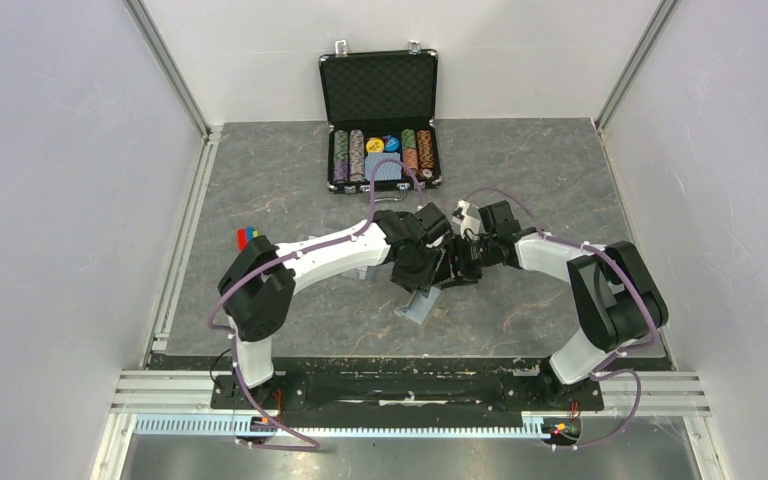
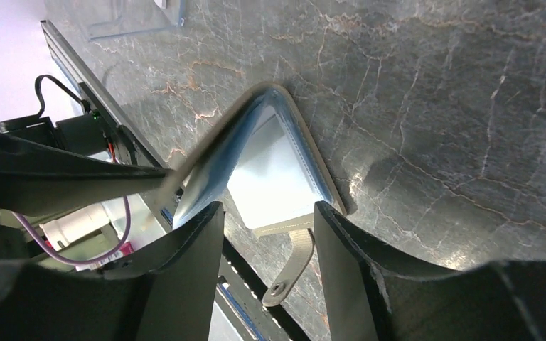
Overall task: Put the credit cards into the card holder
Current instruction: Close the card holder at the center of the board.
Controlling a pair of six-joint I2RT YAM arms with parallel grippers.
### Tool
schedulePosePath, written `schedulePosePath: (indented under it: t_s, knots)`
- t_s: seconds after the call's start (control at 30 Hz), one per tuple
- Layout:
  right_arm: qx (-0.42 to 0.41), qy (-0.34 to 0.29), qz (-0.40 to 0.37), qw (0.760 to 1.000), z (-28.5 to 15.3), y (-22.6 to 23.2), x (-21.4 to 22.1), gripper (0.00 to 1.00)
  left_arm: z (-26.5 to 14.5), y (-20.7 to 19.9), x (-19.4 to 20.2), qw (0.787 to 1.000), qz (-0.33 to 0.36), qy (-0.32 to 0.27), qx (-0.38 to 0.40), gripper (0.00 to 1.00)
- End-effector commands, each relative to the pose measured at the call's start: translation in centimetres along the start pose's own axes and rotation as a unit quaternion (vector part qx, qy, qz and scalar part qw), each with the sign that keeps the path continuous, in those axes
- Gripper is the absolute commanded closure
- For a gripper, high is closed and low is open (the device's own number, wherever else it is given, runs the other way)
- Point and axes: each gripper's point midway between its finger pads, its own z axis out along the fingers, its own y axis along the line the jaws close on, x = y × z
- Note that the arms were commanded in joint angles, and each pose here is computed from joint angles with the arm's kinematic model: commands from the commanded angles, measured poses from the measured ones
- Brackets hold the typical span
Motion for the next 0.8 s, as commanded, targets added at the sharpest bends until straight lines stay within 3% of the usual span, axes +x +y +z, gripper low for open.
schedulePosePath:
  t_s: [0.0, 0.47, 0.67, 0.77]
  knots:
    - [-0.011, -0.033, -0.045, 0.998, -0.8, 1.6, -2.7, 0.48, 0.1, -3.2, 0.1, 0.996, -0.023, 0.001, 0.091, 0.50]
    - [0.038, -0.074, -0.082, 0.993, -3.8, 0.8, -4.9, 0.54, 2.1, -4.6, 2.5, 0.987, -0.041, 0.036, 0.152, 0.48]
    - [-0.054, -0.067, -0.085, 0.993, -2.8, 3.3, -4.5, 0.71, 3.3, -3.8, 3.4, 0.989, -0.030, 0.054, 0.137, 0.72]
    - [-0.085, -0.042, -0.077, 0.993, -1.5, 3.9, -3.5, 0.80, 3.7, -3.0, 3.9, 0.991, -0.024, 0.060, 0.119, 0.77]
